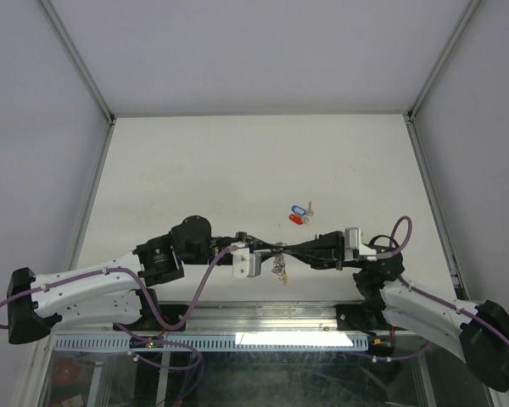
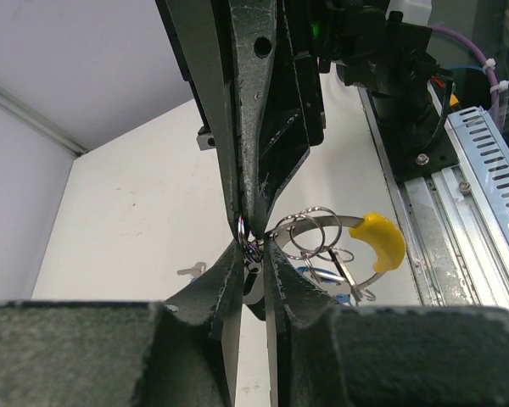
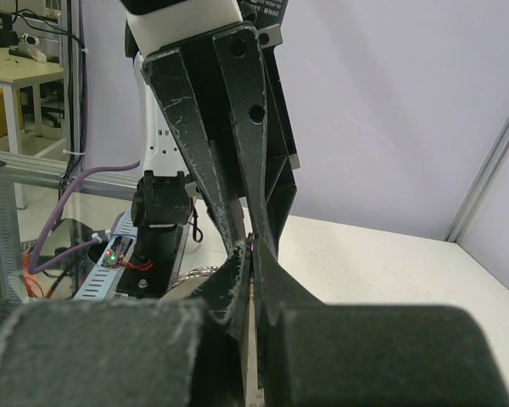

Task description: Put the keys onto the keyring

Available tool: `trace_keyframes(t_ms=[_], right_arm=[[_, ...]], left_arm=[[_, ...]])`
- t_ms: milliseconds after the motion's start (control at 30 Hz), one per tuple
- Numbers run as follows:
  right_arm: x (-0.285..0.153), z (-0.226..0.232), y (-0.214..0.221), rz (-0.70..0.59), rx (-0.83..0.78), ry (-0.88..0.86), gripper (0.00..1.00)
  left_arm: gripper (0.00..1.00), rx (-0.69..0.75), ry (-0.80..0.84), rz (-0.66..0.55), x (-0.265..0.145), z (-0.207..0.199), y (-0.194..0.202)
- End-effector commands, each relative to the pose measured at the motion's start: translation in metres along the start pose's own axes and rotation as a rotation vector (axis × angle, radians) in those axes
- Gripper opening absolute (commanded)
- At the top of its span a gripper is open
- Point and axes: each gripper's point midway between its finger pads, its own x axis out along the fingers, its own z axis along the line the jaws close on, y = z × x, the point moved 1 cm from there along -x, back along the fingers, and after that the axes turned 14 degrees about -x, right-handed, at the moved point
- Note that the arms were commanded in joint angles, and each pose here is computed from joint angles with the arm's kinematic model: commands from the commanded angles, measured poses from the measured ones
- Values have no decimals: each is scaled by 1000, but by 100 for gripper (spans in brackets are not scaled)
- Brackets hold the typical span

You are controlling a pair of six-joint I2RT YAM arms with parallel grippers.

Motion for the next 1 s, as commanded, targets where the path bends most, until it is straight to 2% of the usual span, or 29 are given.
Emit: trace_keyframes(t_ms=[0,133,433,633,733,833,967], right_arm=[[8,-8,-17,-45,-62,-6,0],[8,-7,-18,-46,-62,-9,0],[6,-6,-12,4,-45,-13,1],[0,-15,-1,97,-60,50,26],[-3,-13,7,165,1,47,26],[-6,-24,17,244,-38,83,33],[-7,-25,27,334,26,76,34]], left_arm=[[11,14,3,-80,2,2,-26],[0,13,-9,-70,1,4,-24],[0,34,-62,24,-6,15,-15],[0,90,-93,211,-19,27,0],[0,126,-86,299,-24,31,6],[0,157,-56,408,-27,33,17],[0,194,-5,579,-31,38,29]])
